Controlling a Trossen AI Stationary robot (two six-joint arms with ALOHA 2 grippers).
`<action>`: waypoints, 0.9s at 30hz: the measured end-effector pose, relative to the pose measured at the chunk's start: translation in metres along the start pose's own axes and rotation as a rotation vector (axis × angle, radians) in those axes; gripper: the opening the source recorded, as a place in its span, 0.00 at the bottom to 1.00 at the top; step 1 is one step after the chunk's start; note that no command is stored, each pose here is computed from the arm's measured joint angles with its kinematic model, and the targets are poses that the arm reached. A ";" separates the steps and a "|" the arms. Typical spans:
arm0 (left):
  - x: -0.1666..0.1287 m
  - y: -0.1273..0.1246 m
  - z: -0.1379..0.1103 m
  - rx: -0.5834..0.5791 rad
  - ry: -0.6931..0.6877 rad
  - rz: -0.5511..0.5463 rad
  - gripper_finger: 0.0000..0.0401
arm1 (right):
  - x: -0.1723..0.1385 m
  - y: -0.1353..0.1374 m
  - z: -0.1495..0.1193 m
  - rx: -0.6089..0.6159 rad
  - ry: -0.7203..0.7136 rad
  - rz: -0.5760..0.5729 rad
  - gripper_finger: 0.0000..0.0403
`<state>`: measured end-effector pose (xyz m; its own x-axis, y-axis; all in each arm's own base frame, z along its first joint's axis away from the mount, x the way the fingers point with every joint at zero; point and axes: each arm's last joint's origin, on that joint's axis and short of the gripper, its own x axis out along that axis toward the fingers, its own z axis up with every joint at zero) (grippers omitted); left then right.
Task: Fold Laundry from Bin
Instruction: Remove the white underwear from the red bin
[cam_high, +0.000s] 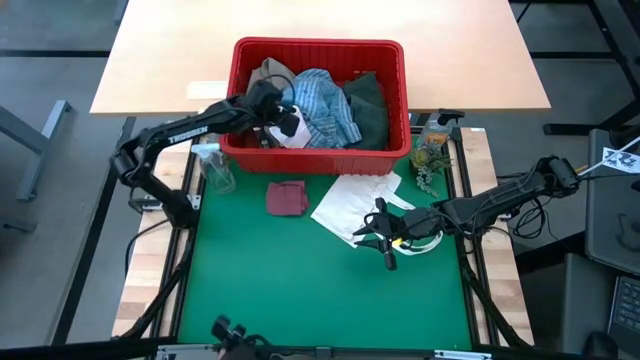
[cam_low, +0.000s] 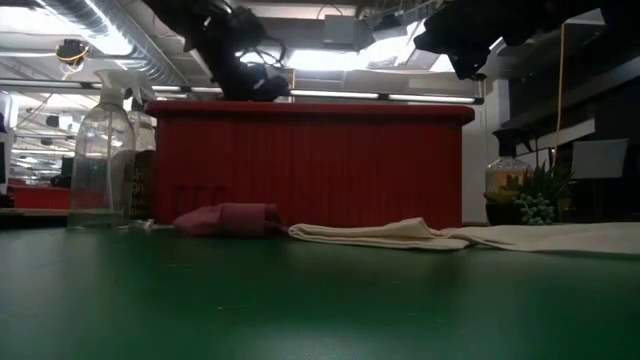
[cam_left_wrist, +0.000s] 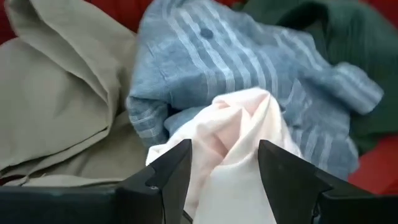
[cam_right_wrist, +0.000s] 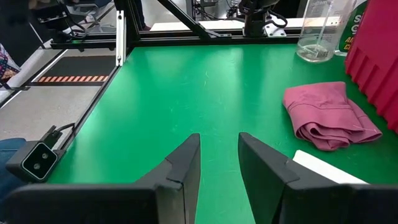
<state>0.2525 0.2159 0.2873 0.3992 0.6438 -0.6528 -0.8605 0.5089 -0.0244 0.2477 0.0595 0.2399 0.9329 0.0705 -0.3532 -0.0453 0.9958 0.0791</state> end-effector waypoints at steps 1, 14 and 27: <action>0.003 0.000 -0.001 0.016 0.010 -0.010 0.45 | 0.000 0.000 0.000 0.000 0.000 0.000 0.27; 0.005 -0.003 -0.003 0.101 0.056 -0.194 0.45 | 0.000 0.000 0.000 -0.001 0.000 0.000 0.27; 0.005 -0.003 -0.005 0.038 0.085 -0.199 0.35 | 0.000 0.000 0.000 -0.001 0.000 0.001 0.27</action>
<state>0.2559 0.2150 0.2801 0.5307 0.4787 -0.6994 -0.7543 0.6431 -0.1321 0.2477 0.0596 0.2399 0.9328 0.0711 -0.3533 -0.0463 0.9959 0.0781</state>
